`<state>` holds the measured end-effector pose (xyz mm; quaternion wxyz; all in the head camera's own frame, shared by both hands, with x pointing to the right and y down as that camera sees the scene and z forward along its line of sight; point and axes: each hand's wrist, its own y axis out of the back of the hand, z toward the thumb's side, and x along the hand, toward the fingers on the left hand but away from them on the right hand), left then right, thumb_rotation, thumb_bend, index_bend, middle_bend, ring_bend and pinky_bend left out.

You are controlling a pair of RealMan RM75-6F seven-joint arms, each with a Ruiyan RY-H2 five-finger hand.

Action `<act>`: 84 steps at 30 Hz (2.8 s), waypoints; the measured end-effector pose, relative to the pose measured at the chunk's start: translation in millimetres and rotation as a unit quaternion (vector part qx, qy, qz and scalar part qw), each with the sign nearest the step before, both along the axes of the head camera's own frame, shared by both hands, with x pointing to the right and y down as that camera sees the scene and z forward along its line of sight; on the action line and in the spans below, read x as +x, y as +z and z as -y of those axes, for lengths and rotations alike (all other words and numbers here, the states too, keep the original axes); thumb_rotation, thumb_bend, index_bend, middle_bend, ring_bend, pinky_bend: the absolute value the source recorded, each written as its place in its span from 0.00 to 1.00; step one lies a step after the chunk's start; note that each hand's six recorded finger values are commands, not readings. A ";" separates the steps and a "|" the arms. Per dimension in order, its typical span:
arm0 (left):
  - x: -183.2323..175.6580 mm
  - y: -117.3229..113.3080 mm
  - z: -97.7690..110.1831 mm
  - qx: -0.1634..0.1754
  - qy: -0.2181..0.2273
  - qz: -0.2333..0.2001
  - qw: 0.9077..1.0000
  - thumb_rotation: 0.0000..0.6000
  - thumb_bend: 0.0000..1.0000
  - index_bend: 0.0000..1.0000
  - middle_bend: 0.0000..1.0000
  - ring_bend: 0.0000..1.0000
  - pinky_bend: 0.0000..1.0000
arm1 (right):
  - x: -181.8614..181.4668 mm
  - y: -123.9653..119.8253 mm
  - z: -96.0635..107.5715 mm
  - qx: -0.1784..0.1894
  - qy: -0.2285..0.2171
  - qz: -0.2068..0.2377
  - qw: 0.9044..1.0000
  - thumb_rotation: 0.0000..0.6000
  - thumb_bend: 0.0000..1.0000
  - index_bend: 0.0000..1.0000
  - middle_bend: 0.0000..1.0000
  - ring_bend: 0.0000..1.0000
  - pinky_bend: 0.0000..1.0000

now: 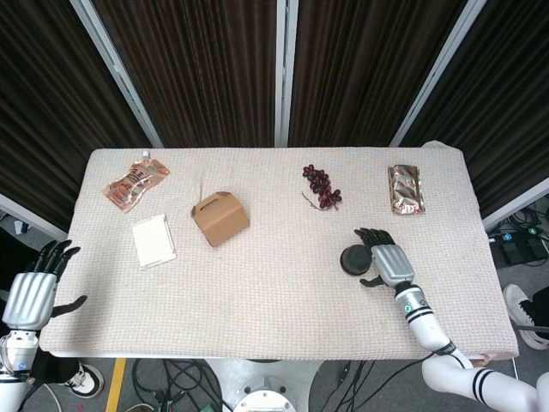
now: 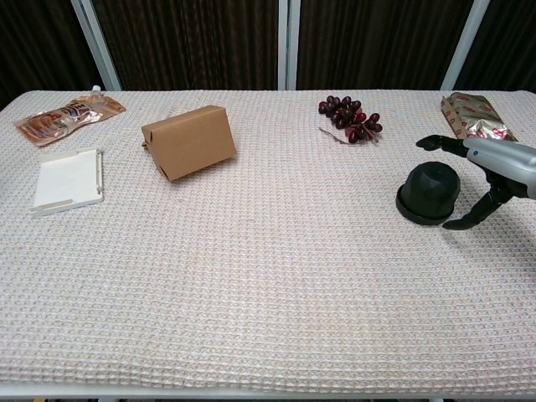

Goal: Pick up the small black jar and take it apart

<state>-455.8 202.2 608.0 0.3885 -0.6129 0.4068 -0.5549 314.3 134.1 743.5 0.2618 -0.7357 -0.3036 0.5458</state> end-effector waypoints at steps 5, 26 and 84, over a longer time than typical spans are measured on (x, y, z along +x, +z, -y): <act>-2.2 -0.3 -0.3 0.000 -0.003 0.001 1.000 1.00 0.02 0.16 0.11 0.08 0.31 | -1.3 5.8 1.1 -0.005 0.003 -0.004 1.000 1.00 0.03 0.00 0.09 0.00 0.00; -3.7 0.3 -1.0 -0.003 -0.003 0.003 1.000 1.00 0.02 0.16 0.11 0.08 0.31 | -5.8 13.4 4.4 -0.011 0.008 0.000 1.000 1.00 0.07 0.00 0.18 0.00 0.00; 3.0 1.2 1.2 -0.007 0.006 0.000 1.000 1.00 0.02 0.16 0.11 0.08 0.31 | -10.0 -51.8 33.6 0.096 0.022 0.060 0.993 1.00 0.18 0.36 0.41 0.07 0.00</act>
